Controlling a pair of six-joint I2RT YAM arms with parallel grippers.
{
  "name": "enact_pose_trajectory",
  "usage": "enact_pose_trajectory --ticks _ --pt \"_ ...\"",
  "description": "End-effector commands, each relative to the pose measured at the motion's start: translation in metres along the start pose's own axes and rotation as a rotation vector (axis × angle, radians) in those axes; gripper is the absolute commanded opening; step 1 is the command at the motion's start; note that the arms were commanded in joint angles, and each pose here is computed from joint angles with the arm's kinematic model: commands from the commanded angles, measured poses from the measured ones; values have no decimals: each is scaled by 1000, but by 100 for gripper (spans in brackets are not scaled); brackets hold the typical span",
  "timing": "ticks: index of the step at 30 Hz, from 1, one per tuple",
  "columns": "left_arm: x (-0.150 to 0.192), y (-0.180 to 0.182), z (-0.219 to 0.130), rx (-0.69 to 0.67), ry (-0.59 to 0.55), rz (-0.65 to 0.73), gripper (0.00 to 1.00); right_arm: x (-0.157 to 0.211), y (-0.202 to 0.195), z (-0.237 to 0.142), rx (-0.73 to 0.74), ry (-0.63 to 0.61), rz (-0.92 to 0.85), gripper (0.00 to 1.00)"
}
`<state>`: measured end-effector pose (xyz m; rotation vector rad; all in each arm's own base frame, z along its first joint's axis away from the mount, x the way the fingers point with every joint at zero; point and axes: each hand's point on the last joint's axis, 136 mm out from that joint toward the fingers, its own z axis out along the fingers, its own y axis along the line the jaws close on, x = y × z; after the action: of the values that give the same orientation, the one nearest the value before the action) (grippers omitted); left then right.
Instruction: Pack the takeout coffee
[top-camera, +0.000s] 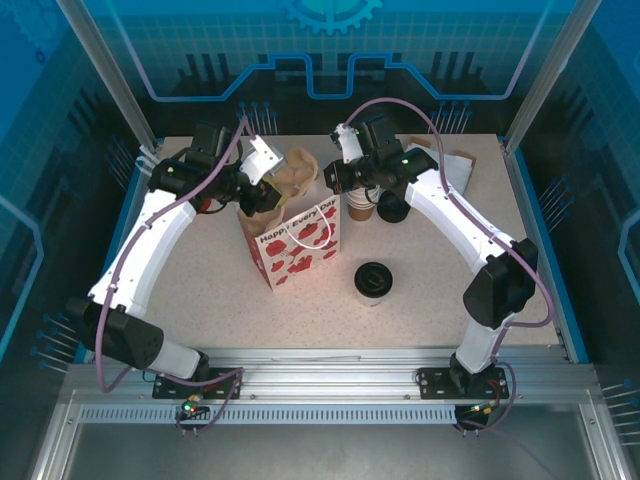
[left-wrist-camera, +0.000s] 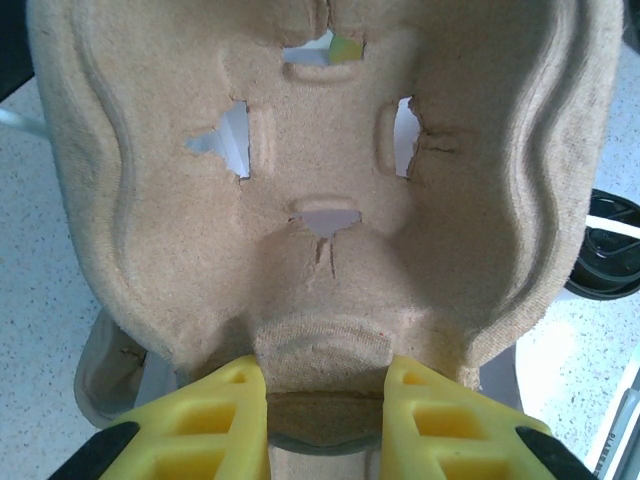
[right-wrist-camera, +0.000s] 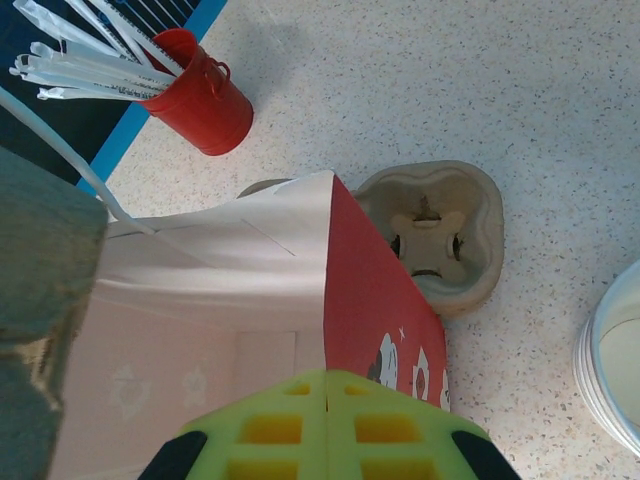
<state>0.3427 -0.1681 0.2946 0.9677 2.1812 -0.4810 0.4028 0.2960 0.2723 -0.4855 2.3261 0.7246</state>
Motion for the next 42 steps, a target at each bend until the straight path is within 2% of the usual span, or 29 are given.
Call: enact_pose_trajectory --ticks 1,23,42 --pt "4 2 -1 -5 40 9 19 -12 2 -6 -6 -37 15 8" --pt "26 0 23 -21 199 76 19 -12 0 -7 -10 -44 24 8" --pt "31 -4 31 -21 268 116 19 -10 5 -9 -26 -43 9 9"
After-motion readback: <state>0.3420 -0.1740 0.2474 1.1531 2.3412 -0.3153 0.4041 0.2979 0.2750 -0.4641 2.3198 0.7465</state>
